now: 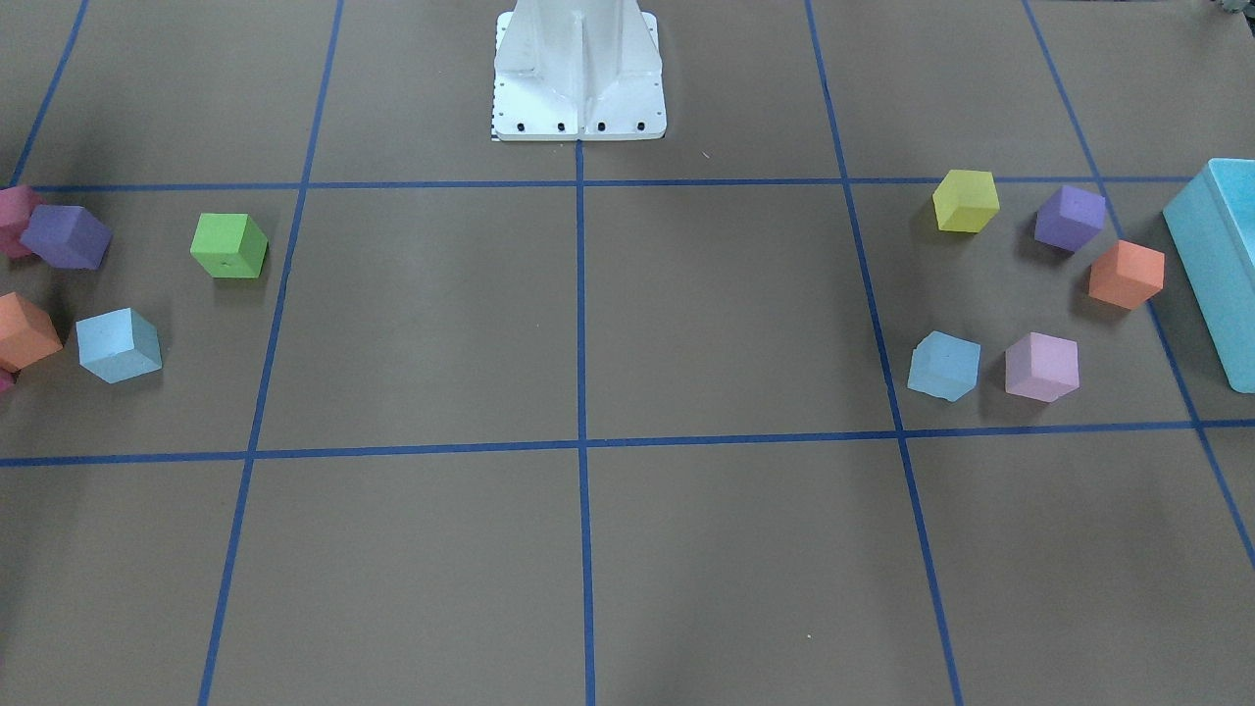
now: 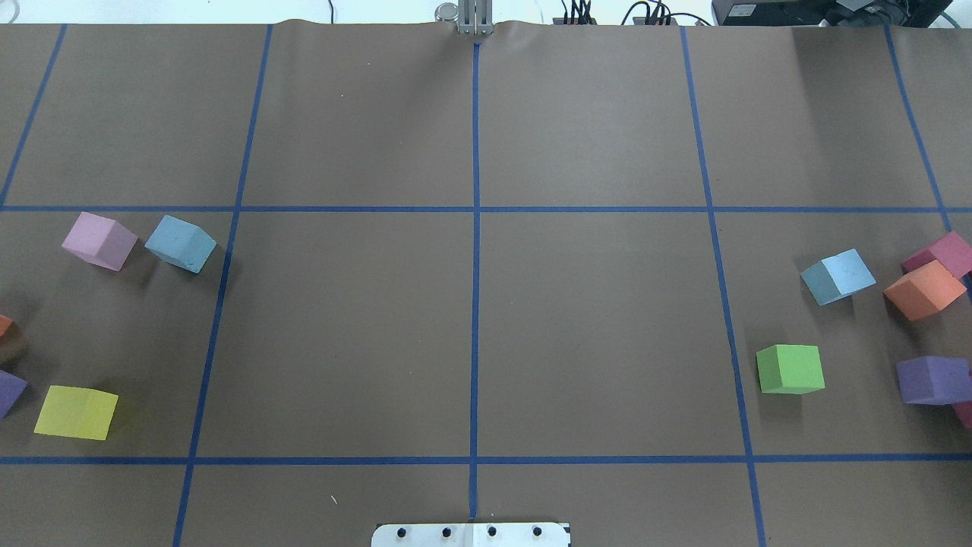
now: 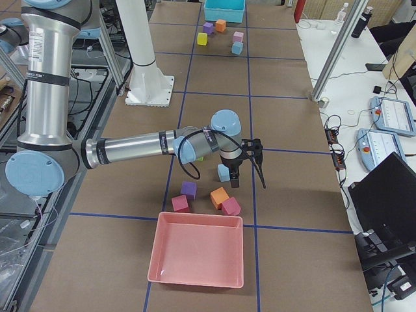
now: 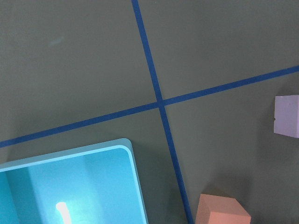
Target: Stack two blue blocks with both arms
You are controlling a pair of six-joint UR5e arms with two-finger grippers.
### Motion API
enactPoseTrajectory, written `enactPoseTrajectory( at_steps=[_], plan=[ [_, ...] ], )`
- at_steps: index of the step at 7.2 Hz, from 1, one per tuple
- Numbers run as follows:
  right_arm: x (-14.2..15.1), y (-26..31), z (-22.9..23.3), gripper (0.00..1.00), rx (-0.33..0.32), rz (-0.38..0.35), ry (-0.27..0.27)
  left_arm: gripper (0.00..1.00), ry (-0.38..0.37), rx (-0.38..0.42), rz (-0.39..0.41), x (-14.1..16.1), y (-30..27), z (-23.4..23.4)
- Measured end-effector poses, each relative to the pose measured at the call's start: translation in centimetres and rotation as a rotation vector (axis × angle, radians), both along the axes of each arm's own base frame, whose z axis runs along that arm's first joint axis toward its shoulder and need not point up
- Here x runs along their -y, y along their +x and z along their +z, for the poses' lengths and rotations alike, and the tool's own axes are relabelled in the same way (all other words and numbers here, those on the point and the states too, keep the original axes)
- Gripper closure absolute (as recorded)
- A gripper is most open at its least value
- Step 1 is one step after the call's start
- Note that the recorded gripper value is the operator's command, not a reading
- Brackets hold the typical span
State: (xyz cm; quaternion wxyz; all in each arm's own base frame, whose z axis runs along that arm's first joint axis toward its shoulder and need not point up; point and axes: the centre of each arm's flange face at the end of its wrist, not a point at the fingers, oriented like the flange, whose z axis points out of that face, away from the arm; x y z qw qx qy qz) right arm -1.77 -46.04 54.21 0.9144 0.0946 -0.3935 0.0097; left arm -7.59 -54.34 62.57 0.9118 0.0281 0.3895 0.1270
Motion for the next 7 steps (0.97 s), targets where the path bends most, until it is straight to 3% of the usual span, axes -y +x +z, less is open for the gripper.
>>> enactPoseTrajectory(
  at_steps=[2,4,7],
  plan=[
    [0.1,0.0,-0.1,0.0,0.002,-0.003,-0.009,0.01,0.0,0.0,0.0,0.0,0.0,0.0],
    [1.1,-0.2,-1.1,0.0,-0.015,0.004,0.019,0.0,-0.007,0.003,-0.034,0.3,0.1,-1.5],
    [2.1,-3.1,-1.5,0.0,-0.039,-0.039,0.009,0.0,0.04,-0.001,-0.065,2.8,3.0,-8.6]
  ],
)
